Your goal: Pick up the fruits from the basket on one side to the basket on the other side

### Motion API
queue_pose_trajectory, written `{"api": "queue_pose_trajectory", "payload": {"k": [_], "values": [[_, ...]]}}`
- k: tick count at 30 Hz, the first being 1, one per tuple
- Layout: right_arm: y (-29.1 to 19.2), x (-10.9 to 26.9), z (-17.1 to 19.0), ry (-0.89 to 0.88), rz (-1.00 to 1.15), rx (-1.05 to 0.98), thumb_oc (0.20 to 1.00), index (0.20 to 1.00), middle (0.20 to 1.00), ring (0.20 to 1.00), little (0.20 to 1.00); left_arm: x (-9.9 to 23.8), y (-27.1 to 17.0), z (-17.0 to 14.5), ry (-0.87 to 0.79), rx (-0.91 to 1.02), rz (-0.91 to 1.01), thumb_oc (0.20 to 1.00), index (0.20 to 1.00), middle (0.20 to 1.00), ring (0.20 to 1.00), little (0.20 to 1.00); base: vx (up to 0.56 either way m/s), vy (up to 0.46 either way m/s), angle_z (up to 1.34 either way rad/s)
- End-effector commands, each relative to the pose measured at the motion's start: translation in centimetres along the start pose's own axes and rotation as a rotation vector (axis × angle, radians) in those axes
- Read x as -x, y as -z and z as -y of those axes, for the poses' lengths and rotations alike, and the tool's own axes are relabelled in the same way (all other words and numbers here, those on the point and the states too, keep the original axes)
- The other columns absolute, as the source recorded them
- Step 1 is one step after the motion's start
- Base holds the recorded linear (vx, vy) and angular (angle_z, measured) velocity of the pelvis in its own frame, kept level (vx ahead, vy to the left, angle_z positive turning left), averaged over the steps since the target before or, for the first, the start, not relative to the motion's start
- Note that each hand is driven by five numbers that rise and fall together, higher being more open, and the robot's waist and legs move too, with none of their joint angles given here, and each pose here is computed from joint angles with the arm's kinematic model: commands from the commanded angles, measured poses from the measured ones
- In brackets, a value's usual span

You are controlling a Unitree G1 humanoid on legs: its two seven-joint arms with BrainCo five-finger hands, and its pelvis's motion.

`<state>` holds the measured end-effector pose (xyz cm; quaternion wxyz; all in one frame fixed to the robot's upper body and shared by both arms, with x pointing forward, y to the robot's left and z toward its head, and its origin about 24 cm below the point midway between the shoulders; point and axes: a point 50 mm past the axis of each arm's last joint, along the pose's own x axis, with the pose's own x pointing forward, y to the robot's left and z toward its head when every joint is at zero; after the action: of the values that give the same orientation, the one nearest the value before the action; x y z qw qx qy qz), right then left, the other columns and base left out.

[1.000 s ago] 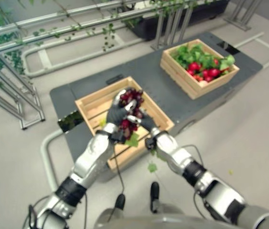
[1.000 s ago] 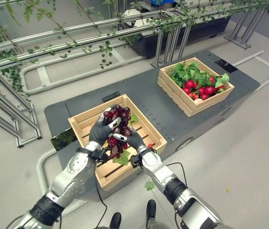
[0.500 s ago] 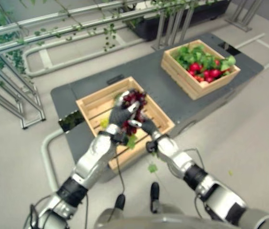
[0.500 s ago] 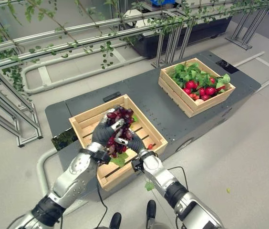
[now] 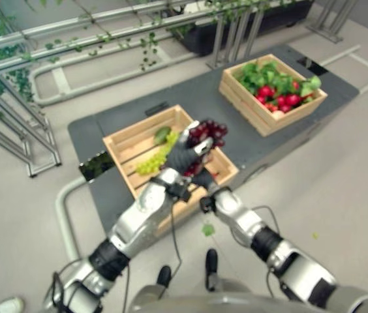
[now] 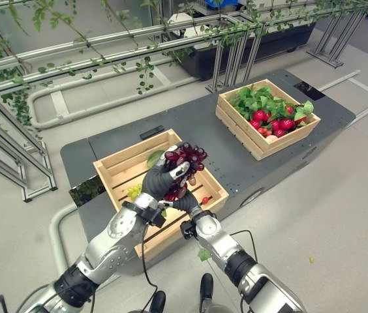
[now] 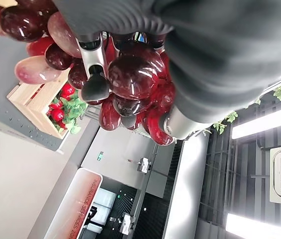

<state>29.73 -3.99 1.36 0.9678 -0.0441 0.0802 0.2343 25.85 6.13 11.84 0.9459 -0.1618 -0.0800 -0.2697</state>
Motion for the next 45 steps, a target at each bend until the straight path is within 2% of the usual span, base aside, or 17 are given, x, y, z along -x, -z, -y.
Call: {"api": "queue_pose_trajectory", "payload": {"k": [1, 15, 21, 31, 45], "values": [[-4.4, -2.0, -2.8, -0.070, 0.147, -0.027, 1.000, 1.000, 1.000, 1.000, 1.000, -2.1, -5.0, 4.0, 0.210, 0.049, 0.269, 0.200, 0.200, 0.200, 0.200, 0.200, 0.00, 0.000, 0.00], [-6.2, -1.8, -2.9, -0.088, 0.232, -0.023, 1.000, 1.000, 1.000, 1.000, 1.000, -2.0, -4.6, 3.8, 0.191, 0.059, 0.260, 0.200, 0.200, 0.200, 0.200, 0.200, 0.00, 0.000, 0.00], [-7.4, -1.7, -2.8, -0.077, 0.285, -0.095, 1.000, 1.000, 1.000, 1.000, 1.000, -1.9, -4.2, 3.6, 0.170, 0.065, 0.250, 0.200, 0.200, 0.200, 0.200, 0.200, 0.00, 0.000, 0.00], [-8.4, -1.1, -2.7, -0.065, 0.348, -0.514, 1.000, 1.000, 1.000, 1.000, 1.000, -1.5, -4.1, 3.4, 0.145, 0.085, 0.242, 0.200, 0.200, 0.200, 0.200, 0.200, 0.00, 0.006, -0.03], [-7.2, -1.4, -3.3, -0.066, 0.293, -0.646, 1.000, 1.000, 1.000, 1.000, 1.000, -1.8, -3.9, 3.7, 0.153, 0.100, 0.235, 0.200, 0.200, 0.200, 0.200, 0.200, 0.00, 0.000, 0.00]]}}
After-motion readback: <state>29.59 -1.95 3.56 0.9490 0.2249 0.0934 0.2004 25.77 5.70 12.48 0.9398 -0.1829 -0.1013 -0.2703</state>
